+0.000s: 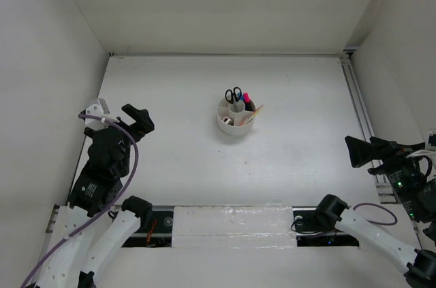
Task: Sort the stationery into containers
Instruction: Reset both arms
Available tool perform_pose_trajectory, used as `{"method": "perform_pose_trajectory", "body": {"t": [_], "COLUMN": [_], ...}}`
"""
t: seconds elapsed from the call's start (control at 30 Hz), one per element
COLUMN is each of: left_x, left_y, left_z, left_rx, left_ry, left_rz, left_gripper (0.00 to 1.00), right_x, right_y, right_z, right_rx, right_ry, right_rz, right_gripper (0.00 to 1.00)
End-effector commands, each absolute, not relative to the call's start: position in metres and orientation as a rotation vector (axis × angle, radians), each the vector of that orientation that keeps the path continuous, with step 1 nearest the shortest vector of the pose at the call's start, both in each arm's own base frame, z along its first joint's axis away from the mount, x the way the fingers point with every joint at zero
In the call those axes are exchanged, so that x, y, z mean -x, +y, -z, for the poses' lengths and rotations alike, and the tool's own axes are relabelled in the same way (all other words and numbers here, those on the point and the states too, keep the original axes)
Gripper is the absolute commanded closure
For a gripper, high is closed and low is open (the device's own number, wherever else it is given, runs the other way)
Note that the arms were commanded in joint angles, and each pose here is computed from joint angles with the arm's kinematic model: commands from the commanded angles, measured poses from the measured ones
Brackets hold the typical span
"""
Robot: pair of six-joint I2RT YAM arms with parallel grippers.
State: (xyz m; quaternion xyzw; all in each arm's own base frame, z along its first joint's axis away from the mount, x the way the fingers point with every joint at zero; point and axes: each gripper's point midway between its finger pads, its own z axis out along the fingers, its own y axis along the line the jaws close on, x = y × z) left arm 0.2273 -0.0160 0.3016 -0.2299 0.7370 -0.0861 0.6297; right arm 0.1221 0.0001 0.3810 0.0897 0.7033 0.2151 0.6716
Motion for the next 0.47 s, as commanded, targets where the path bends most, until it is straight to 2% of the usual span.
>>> {"method": "perform_pose_trajectory", "body": {"t": [0.0,0.23,0.43], "left_x": [-0.231,-0.23,-0.216], "left_y": [-0.022,-0.025,-0.012], "left_z": [-0.311,-0.309,-0.321], "left_rx": [0.499,0.475,0.533], "left_ry": [1.664,1.681,1.593], "left_rz": [0.235,0.241,0.253], "left_gripper": [0.0,0.0,0.0], "right_x": [-0.126,-0.141,-0.16], "right_y": [0.01,0.02,0.046], "right_z": [-0.378,-0.369,-0.37], "right_rx": [-0.159,-0.161,-0.134], "right_ry": [1.606,1.6,1.616], "right_rz": [-0.489,-0.456,-0.47], "right_gripper": [0.0,0.0,0.0]}}
